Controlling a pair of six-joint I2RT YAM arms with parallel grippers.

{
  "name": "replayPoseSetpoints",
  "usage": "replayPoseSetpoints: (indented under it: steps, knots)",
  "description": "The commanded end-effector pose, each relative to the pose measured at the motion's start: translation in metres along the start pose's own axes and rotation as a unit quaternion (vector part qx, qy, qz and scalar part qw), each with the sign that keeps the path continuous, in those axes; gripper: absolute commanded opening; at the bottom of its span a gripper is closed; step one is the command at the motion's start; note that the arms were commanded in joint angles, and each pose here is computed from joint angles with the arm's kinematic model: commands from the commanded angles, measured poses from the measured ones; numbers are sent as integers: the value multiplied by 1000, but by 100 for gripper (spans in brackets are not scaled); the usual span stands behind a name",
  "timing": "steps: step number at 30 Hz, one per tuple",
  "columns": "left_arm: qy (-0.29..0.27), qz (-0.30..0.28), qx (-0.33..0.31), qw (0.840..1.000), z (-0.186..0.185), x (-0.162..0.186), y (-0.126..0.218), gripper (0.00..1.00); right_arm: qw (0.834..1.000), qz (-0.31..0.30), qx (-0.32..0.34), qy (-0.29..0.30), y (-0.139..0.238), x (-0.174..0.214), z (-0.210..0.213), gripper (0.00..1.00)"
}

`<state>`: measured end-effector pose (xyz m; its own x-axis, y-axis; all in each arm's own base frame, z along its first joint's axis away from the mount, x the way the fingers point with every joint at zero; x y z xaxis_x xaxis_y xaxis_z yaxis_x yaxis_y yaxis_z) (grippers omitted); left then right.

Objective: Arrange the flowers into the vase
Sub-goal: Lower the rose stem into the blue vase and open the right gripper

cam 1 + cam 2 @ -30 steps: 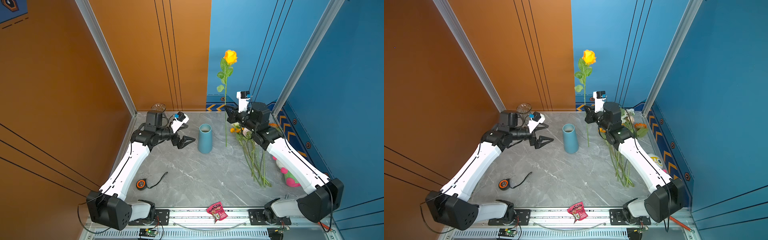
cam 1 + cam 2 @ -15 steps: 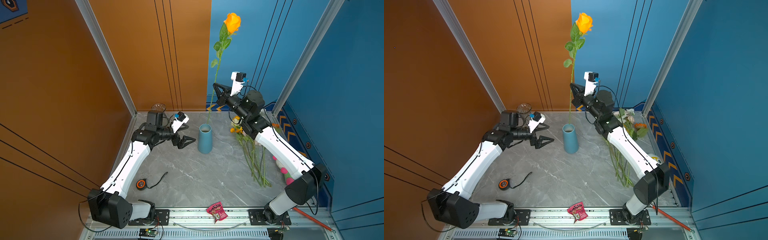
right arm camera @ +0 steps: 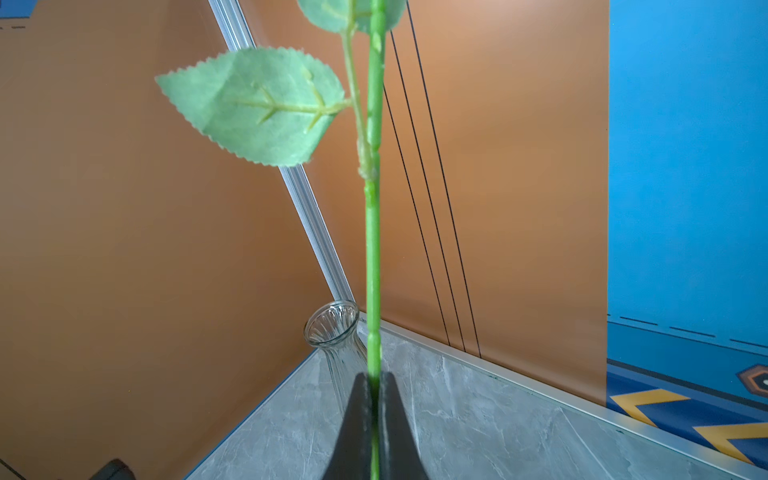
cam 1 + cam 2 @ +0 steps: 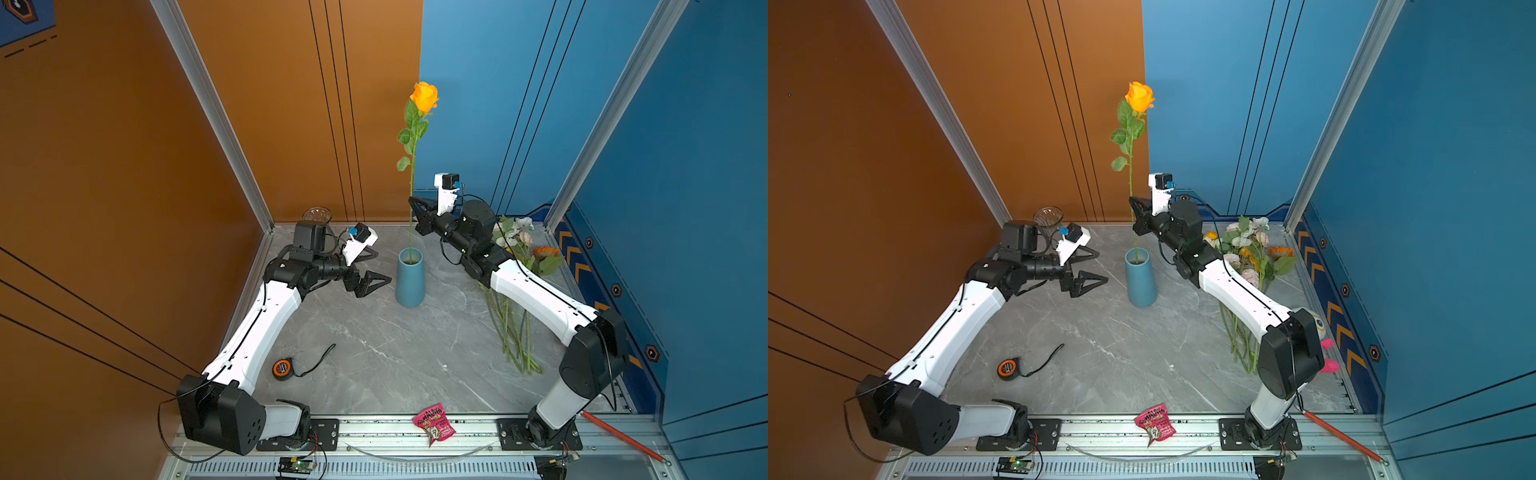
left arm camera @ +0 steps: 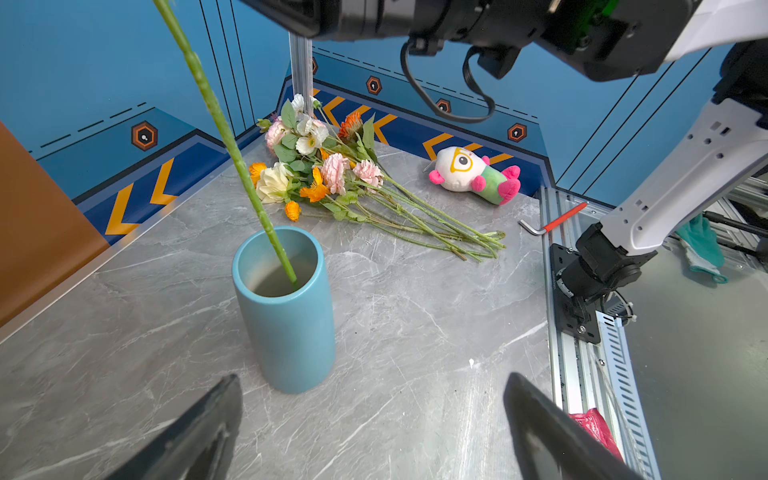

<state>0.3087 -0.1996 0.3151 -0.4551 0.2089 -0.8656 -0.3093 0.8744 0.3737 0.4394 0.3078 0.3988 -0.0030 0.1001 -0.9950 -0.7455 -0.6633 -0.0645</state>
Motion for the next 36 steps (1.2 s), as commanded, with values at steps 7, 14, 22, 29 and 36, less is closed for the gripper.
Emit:
replayPoseSetpoints:
  steps: [7, 14, 22, 29, 36]
  knots:
    - [4, -6, 20, 1000, 0, -2, -1, 98, 999, 34, 0, -2, 0, 63, 7, 0]
    - [7, -4, 22, 1000, -1, -2, -3, 98, 998, 66, -4, -13, 2, 98, 12, 0]
    - [5, -2, 28, 1000, -4, -2, -5, 98, 996, 84, 3, -10, 6, 109, 10, 4]
    - [4, -2, 31, 1000, -5, -1, -6, 98, 996, 94, 5, -6, 10, 110, 10, 9]
    - [9, 2, 32, 999, -3, 1, -8, 98, 995, 100, 9, -2, 16, 107, 10, 26]
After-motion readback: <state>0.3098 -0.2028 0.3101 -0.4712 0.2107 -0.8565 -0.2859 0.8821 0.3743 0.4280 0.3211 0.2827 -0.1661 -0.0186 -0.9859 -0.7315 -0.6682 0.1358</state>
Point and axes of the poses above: each gripper's point midway between its finger pads, its own y axis back along the fingers, its own z axis along the line the jaws close on, x = y × z, the point moved 1 cm from there along y, back along the fingers, and after that the axes turned 13 degrees about y, right-handed, at the moved point
